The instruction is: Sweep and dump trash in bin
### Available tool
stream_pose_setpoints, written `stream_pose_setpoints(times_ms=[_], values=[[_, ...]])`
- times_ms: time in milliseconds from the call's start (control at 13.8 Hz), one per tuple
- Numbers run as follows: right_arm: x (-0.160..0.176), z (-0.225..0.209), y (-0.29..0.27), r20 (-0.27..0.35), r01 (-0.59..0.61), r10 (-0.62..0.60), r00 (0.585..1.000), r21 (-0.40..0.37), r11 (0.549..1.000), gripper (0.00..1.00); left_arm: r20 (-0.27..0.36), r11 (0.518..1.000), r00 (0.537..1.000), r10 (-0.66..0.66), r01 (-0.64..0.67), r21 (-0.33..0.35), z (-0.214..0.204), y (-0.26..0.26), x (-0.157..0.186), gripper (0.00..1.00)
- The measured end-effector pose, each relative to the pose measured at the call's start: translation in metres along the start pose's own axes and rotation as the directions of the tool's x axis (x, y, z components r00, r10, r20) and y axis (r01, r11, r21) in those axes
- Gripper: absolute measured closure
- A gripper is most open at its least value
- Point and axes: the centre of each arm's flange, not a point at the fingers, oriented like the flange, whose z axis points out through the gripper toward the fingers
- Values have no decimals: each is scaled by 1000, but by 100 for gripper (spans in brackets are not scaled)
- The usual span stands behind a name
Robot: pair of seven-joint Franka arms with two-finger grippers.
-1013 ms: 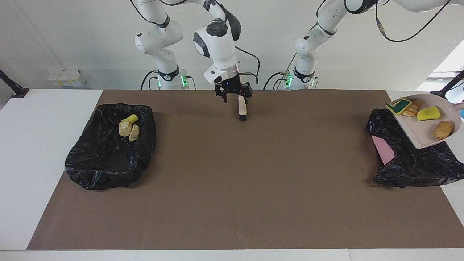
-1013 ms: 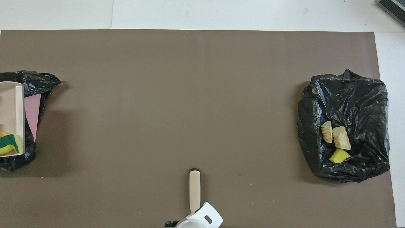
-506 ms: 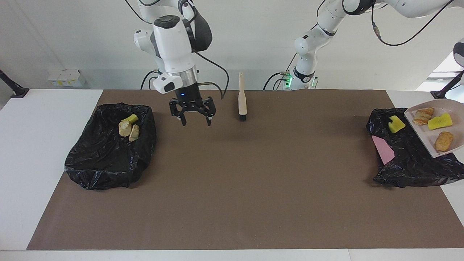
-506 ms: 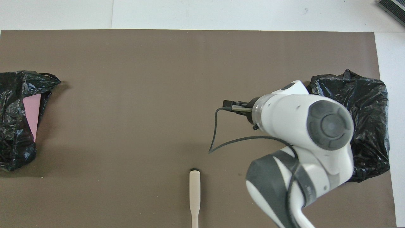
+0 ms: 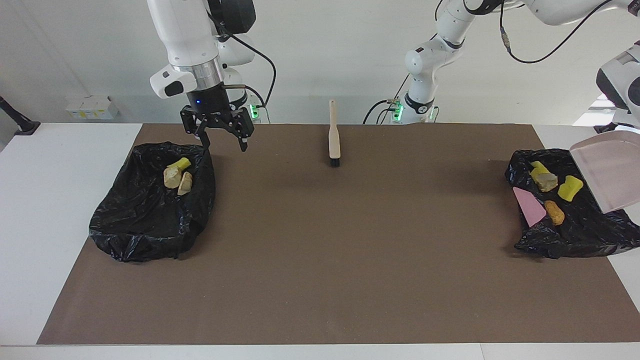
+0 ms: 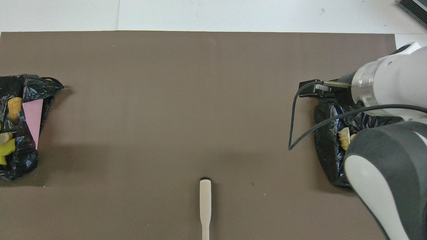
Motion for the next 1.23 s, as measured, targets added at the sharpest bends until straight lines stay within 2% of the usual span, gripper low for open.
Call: stream_pose_setpoints(times_ms=[217, 362, 651, 796, 1013, 1230], values=[[0, -11, 18, 55, -1, 2, 998, -30, 1000, 0, 19, 1000, 1000, -22, 22, 14, -13, 9, -13, 69], [2, -18, 36, 85, 12, -8, 996, -43, 999, 0, -12, 998, 999, -47, 48, 36, -27, 8, -11, 69], [10, -30, 68, 92, 27, -22, 995, -47, 999, 0, -259, 989, 959, -114, 134, 63, -51, -1, 17, 69], [11, -32, 71, 89, 39, -35, 995, -45, 998, 0, -378, 978, 909, -177, 206, 39, -69, -7, 37, 69], [10, -34, 74, 93, 53, -49, 995, -45, 998, 0, -531, 944, 788, -311, 321, -76, -98, -13, 69, 69], [7, -28, 81, 116, 48, -41, 992, -52, 997, 0, -590, 892, 673, -445, 391, -227, -135, -15, 104, 69]])
